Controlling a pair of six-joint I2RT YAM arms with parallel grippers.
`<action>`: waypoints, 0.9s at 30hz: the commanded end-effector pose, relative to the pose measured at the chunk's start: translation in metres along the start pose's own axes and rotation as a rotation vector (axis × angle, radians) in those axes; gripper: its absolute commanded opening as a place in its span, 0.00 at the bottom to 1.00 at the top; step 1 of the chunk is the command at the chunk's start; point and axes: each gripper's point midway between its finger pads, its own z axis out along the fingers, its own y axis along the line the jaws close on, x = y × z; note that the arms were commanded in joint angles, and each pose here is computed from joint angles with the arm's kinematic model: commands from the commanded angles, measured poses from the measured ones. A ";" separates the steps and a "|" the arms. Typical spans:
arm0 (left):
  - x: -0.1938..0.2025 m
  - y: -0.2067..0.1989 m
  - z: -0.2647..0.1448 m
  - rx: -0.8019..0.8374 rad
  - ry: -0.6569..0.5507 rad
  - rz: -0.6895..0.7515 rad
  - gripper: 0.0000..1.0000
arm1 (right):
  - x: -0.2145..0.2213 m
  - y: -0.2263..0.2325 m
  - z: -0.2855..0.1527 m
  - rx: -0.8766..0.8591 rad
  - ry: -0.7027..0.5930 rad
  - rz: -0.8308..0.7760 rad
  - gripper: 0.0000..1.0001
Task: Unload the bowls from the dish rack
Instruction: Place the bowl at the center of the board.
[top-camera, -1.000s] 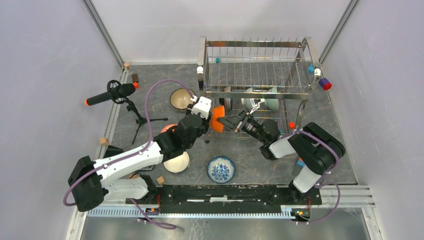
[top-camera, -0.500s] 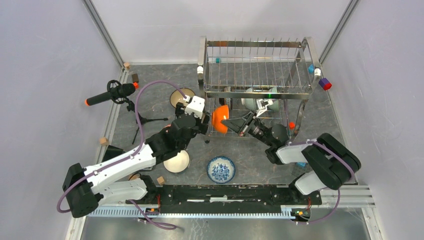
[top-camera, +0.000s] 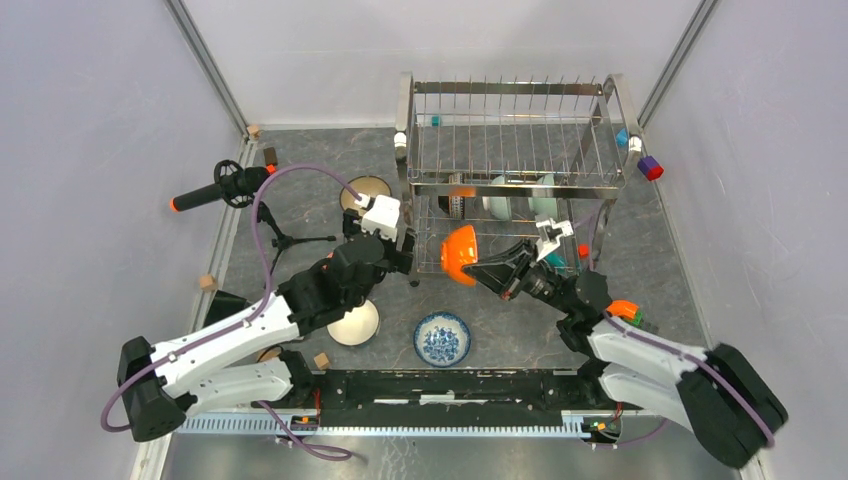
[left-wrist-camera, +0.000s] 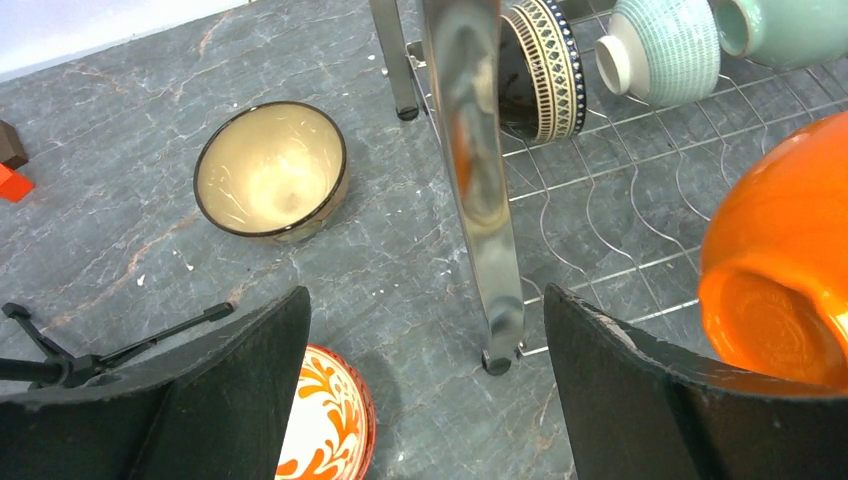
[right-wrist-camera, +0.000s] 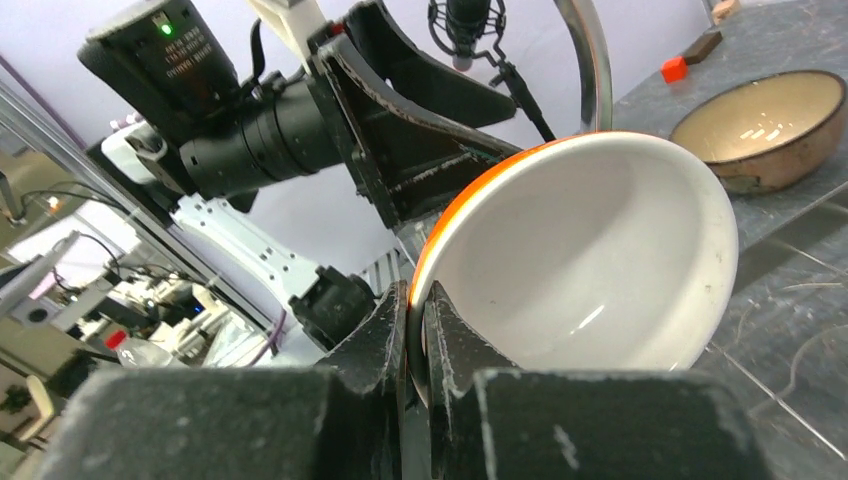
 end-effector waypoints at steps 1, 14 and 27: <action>-0.029 0.008 -0.019 -0.040 -0.075 -0.063 0.92 | 0.012 -0.001 -0.017 0.043 0.085 -0.129 0.00; -0.033 0.010 -0.053 -0.021 -0.023 -0.485 1.00 | -0.016 0.010 -0.039 0.214 0.250 -0.502 0.00; -0.015 0.007 -0.094 0.069 0.111 -0.821 1.00 | 0.009 0.040 -0.008 0.256 0.452 -0.680 0.00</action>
